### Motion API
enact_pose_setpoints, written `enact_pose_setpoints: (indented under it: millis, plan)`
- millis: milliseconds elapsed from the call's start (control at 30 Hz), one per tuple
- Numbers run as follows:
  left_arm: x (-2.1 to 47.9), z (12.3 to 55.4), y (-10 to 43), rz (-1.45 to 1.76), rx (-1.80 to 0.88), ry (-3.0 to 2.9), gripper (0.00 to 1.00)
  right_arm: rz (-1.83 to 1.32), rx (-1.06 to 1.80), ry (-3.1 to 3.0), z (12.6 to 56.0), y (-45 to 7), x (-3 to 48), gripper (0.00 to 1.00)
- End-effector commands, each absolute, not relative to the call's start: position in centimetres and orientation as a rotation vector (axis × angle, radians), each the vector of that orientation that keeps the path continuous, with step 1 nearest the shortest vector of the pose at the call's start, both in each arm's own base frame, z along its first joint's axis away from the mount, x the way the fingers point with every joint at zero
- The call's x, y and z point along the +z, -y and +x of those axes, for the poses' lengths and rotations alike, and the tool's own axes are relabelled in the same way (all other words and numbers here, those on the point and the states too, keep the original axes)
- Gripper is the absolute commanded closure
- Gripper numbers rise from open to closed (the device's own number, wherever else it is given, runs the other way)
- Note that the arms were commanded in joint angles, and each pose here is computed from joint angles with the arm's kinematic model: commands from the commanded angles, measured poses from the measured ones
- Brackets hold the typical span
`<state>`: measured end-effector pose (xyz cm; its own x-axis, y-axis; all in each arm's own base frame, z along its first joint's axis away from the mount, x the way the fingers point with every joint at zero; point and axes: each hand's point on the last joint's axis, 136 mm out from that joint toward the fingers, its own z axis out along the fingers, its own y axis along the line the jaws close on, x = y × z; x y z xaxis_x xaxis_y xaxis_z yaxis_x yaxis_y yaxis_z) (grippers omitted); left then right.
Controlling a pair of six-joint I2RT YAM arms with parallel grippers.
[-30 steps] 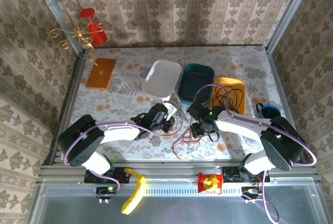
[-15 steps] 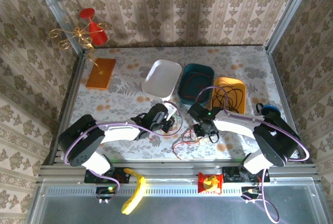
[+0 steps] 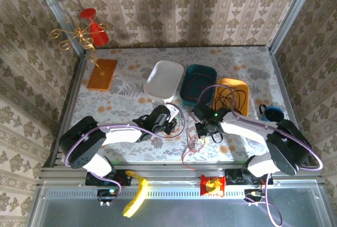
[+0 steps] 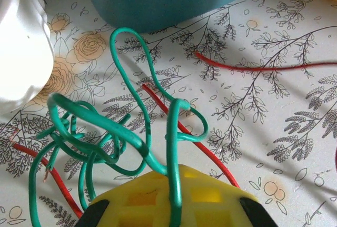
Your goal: Untangle the cables
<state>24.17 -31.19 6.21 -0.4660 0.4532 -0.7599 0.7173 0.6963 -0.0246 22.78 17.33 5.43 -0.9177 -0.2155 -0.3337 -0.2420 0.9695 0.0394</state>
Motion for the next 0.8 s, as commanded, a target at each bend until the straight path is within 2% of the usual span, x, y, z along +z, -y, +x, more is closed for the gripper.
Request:
enact_pose_setpoints:
  millis: [0,267,433,600,767]
  plan:
    - [6.1,24.2,31.4,0.881,-0.435,-2.145,1.00,-0.322,0.161,-2.600,25.4,-18.3,10.8,1.00]
    - [6.2,24.2,31.3,0.877,-0.434,-2.144,1.00,-0.254,0.157,-2.364,28.8,-17.4,20.3,1.00]
    - [6.2,24.2,31.2,0.875,-0.432,-2.144,1.00,-0.103,0.088,-2.283,32.1,-14.3,25.0,1.00]
    - [6.4,24.2,31.2,0.873,-0.434,-2.140,1.00,-0.002,0.042,-2.218,35.8,-12.4,27.0,1.00]
    - [6.4,24.2,31.1,0.867,-0.427,-2.142,1.00,0.066,0.081,-2.220,38.7,-11.9,26.7,1.00]
